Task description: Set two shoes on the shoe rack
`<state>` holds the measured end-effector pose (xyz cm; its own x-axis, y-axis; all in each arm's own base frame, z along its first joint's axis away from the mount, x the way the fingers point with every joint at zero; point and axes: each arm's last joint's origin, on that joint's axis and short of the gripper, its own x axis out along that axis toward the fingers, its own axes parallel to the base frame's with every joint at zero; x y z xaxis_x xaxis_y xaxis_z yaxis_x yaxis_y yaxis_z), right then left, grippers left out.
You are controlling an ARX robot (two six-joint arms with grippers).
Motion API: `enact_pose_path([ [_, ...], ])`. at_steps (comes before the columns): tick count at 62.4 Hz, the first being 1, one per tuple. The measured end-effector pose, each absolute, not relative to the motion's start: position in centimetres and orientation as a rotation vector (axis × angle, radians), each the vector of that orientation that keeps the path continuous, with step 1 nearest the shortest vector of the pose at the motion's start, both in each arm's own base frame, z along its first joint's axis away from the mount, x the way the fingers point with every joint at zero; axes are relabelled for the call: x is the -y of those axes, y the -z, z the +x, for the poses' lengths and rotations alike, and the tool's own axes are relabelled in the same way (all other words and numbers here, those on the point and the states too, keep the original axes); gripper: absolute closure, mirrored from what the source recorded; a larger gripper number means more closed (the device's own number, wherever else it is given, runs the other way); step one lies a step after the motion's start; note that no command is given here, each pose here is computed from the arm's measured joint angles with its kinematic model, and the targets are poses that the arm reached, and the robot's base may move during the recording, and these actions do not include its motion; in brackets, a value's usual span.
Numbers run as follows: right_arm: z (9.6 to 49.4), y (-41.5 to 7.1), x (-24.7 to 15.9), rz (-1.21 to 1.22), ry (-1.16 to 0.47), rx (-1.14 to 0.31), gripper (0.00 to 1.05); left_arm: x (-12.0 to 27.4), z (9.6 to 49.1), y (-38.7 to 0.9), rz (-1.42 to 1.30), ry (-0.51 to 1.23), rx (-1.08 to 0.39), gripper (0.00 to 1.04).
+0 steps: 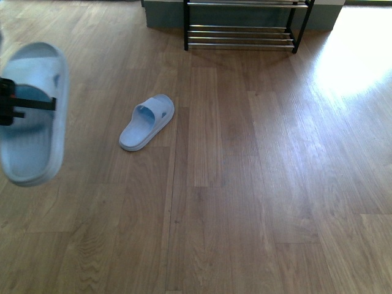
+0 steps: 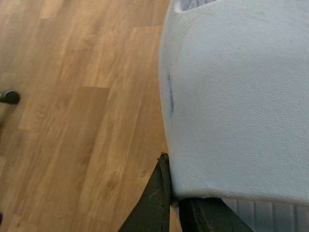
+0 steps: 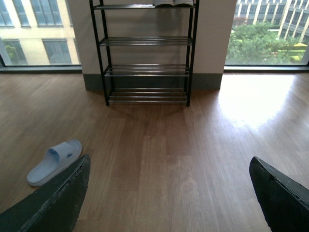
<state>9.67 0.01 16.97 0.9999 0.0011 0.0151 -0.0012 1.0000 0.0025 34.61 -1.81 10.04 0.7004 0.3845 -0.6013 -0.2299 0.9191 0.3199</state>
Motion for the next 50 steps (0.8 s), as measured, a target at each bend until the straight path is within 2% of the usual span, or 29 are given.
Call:
enact_pose_path([
  [13, 9.7, -17.0, 0.0, 0.002, -0.001, 0.015, 0.09, 1.0, 27.1, -14.5, 0.233, -0.497, -0.606, 1.03],
  [29, 9.7, -17.0, 0.0, 0.002, -0.001, 0.015, 0.09, 0.6, 18.4, -16.3, 0.163, -0.635, -0.52, 1.03],
  [50, 9.7, -17.0, 0.0, 0.002, -0.001, 0.015, 0.09, 0.6, 17.7, -16.6, 0.107, -0.642, -0.475, 1.03],
])
